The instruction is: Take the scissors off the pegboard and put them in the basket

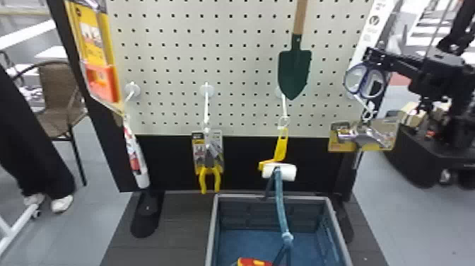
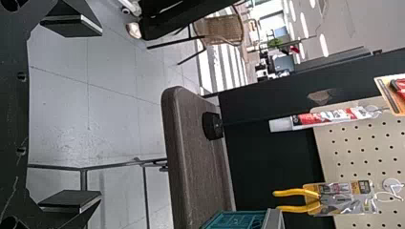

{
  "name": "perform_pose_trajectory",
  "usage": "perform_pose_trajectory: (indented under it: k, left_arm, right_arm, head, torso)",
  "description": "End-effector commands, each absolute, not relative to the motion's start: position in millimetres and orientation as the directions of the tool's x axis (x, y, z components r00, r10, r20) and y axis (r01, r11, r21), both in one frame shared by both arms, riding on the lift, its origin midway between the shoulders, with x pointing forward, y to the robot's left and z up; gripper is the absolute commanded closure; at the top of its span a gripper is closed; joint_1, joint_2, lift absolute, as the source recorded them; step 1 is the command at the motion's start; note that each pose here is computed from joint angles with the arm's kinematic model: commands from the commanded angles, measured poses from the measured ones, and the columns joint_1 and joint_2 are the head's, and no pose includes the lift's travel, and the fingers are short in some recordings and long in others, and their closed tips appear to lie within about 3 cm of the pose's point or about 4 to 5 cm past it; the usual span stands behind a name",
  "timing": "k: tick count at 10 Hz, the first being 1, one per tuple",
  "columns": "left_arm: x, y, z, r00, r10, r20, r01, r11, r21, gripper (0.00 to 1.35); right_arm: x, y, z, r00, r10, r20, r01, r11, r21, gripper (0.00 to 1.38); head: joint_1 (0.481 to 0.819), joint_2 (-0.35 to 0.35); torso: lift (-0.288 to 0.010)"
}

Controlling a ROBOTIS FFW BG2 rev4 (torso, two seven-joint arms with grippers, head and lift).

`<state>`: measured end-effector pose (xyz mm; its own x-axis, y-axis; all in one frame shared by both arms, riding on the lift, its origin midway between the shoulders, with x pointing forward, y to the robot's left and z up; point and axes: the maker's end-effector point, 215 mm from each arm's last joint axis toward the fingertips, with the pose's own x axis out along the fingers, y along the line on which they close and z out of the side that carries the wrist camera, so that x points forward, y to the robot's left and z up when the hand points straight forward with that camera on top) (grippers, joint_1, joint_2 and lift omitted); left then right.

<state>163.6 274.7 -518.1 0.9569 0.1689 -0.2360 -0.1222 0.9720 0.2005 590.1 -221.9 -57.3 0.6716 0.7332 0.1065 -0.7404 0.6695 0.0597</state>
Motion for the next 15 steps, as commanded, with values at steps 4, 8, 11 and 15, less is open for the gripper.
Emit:
perform_pose_trajectory:
  k: [4, 8, 11, 15]
  left_arm:
    - [164, 274, -518, 0.957, 0.166, -0.236, -0.119, 0.972, 0.201, 0.1]
    - [165, 275, -519, 0.957, 0.167, -0.237, -0.119, 0.972, 0.203, 0.1]
    - [165, 273, -520, 0.957, 0.164, -0.239, -0.116, 0.973, 0.202, 0.1]
    - [164, 275, -519, 0.957, 0.163, -0.24, -0.116, 0.973, 0.199, 0.1]
  right_arm:
    - [588, -220, -56, 0.666, 0.738, 0.11, -0.745, 0.664, 0.062, 1.29]
    - [577, -209, -49, 0.646, 0.754, 0.12, -0.762, 0.647, 0.037, 1.29]
    - [570, -202, -39, 0.634, 0.762, 0.13, -0.77, 0.638, 0.011, 1.29]
    - [567, -202, -27, 0.626, 0.766, 0.149, -0.774, 0.634, -0.008, 1.29]
  head:
    - [0.549, 0.0]
    - [0.549, 0.0]
    - [0.549, 0.0]
    - [0.549, 0.0]
  torso:
    - [-0.1]
    - [-0.1]
    - [-0.1]
    - [-0.1]
